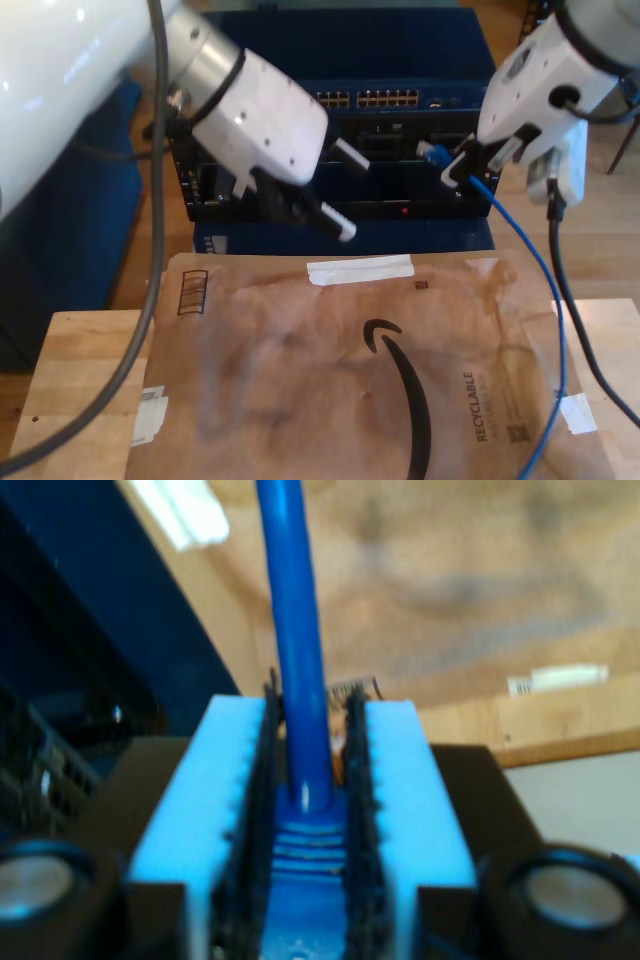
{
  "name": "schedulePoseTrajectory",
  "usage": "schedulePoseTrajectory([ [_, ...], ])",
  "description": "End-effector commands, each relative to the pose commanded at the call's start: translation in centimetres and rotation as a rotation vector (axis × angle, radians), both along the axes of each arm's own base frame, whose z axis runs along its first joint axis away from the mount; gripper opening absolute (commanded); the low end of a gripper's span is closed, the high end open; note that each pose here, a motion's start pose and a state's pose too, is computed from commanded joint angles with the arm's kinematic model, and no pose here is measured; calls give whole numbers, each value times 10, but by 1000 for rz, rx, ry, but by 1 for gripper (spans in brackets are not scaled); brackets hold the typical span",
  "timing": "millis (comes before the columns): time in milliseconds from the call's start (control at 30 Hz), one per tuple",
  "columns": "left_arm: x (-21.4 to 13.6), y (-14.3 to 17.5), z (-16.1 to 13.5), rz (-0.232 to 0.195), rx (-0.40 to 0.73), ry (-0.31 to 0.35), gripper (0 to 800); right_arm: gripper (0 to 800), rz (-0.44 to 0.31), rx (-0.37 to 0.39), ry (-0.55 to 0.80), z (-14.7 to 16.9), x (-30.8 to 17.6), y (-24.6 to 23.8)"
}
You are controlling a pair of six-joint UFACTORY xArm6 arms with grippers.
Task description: Grab the cable and plug it in
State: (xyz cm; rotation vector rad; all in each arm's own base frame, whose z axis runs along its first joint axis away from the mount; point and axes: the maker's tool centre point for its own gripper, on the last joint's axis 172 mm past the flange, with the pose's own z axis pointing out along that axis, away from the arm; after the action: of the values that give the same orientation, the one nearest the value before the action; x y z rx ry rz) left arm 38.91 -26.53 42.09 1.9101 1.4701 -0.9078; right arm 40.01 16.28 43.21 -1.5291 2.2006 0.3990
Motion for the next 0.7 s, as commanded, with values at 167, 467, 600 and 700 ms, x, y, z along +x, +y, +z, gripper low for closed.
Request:
schedulePoseTrajectory([
  [167, 1, -13, 25, 10, -81, 15, 797, 6, -5, 26, -30, 20, 1, 1],
  [467, 1, -22, 45, 57, -139, 87, 797, 6, 3, 30, -40, 30, -10, 2],
  [600, -12, -31, 61, 22, -196, 118, 797, 6, 5, 32, -40, 30, -11, 3],
  [700, -14, -31, 60, 16, -197, 126, 794, 6, 6, 32, -40, 30, -12, 3],
])
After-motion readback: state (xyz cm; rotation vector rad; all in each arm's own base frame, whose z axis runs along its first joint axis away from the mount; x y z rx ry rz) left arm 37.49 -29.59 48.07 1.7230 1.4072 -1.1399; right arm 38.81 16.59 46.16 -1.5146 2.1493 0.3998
